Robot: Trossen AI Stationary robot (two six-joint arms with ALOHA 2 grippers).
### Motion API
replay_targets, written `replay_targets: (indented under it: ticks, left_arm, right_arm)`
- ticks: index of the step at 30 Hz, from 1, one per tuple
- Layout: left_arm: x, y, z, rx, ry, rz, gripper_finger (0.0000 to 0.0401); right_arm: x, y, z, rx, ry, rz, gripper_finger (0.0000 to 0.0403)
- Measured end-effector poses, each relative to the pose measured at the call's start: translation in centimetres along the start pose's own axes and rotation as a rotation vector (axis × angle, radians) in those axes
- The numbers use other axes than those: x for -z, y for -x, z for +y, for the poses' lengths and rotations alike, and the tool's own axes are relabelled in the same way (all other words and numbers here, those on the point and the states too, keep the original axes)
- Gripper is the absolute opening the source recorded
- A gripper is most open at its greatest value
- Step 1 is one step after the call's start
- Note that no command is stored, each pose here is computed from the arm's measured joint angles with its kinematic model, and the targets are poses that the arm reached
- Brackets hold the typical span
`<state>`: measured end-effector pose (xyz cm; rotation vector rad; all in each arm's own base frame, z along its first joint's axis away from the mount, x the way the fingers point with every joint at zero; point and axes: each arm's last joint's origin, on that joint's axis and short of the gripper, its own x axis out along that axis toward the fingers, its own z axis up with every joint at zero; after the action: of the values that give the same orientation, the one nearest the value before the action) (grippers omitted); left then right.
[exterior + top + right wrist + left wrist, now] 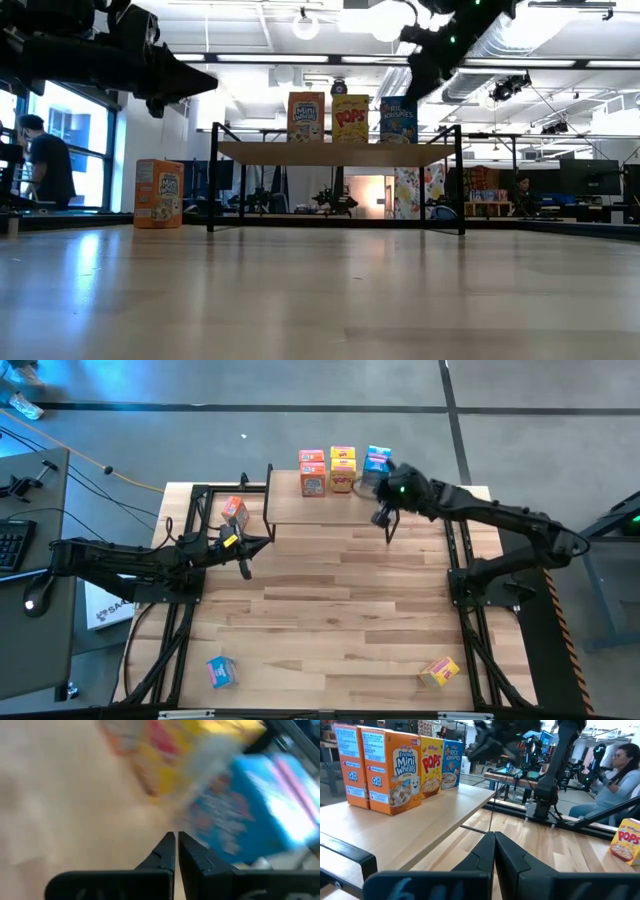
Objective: Stack cereal on shelf
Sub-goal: Put the yellow cereal box on the shelf aligned with the other yellow cereal box
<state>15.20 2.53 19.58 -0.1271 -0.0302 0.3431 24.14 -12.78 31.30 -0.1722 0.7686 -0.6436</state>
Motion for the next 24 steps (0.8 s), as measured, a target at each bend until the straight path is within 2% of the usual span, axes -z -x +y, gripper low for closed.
replay_targets:
  ticks: [3,6,10,14,17,24]
  left_arm:
    - [0.1,0.0,0.0,-0.001,0.017,0.006,0.0003]
    - [0.0,0.0,0.0,0.0,0.025,0.003,0.0003]
    - [-0.2,0.0,0.0,0.01,0.025,-0.015,0.0003]
    - [-0.1,0.0,-0.2,0.066,0.03,-0.004,0.0003]
    - [0.0,0.0,-0.4,0.091,0.029,0.007,0.0003]
    - [0.8,0.1,-0.9,0.111,-0.002,0.084,0.0003]
  right_arm:
    - [-0.2,0.3,2.5,-0.057,0.028,-0.076,0.0]
    - [0.7,0.0,5.3,-0.114,0.047,-0.161,0.0]
    - [1.7,0.2,8.6,-0.191,-0.013,-0.303,0.0]
    - [2.4,1.0,11.4,-0.288,-0.027,-0.399,0.0]
    - [2.8,1.7,12.8,-0.339,-0.019,-0.398,0.0]
    - [3.2,3.5,14.7,-0.423,0.026,-0.284,0.0001]
